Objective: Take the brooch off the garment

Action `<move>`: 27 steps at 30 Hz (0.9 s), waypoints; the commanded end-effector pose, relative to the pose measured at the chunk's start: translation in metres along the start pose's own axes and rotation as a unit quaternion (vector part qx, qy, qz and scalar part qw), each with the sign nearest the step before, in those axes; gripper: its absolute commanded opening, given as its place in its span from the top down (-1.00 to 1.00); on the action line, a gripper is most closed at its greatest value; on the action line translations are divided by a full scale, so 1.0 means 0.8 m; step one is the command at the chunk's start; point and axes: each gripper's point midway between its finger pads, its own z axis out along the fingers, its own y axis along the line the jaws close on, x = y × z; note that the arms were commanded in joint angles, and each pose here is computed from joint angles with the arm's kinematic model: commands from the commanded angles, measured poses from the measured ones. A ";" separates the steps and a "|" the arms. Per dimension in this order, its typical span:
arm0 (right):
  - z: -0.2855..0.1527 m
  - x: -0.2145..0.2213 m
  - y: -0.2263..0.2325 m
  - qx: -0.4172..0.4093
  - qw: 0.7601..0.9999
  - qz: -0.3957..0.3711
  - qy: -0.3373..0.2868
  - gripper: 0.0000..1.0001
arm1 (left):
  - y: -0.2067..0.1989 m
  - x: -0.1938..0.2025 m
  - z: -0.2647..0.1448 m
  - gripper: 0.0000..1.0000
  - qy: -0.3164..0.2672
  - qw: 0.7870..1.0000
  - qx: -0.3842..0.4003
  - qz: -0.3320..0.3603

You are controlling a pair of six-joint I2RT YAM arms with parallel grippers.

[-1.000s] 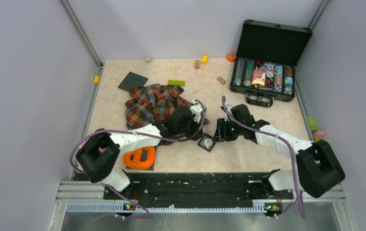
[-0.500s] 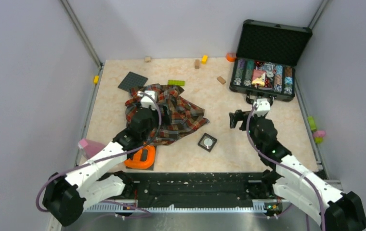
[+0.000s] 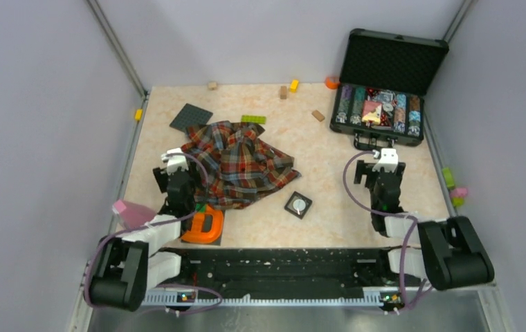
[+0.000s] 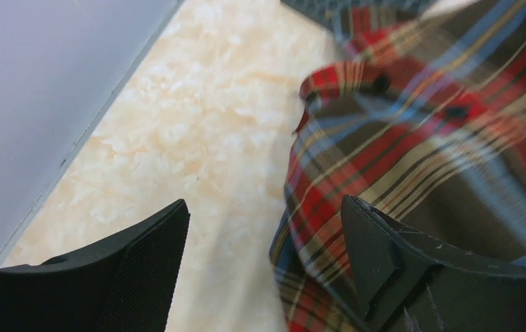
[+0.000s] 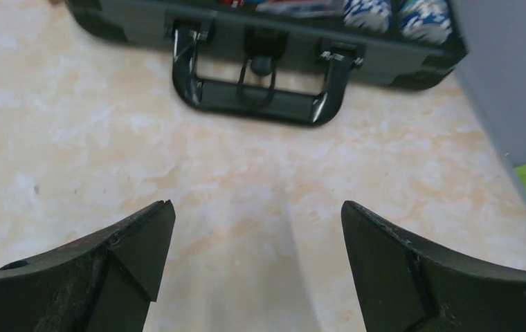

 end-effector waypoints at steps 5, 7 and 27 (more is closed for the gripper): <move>0.028 -0.020 -0.003 0.021 0.996 0.032 -0.086 -0.90 | -0.011 -0.032 0.035 -0.66 -0.097 0.993 0.063 -0.018; 0.033 -0.014 -0.002 0.019 0.997 0.037 -0.065 -0.93 | -0.018 -0.020 0.049 -0.64 -0.071 0.993 0.086 -0.021; 0.033 -0.016 -0.005 0.025 0.996 0.040 -0.071 -0.97 | -0.028 0.000 0.071 -0.97 -0.053 0.994 0.096 -0.014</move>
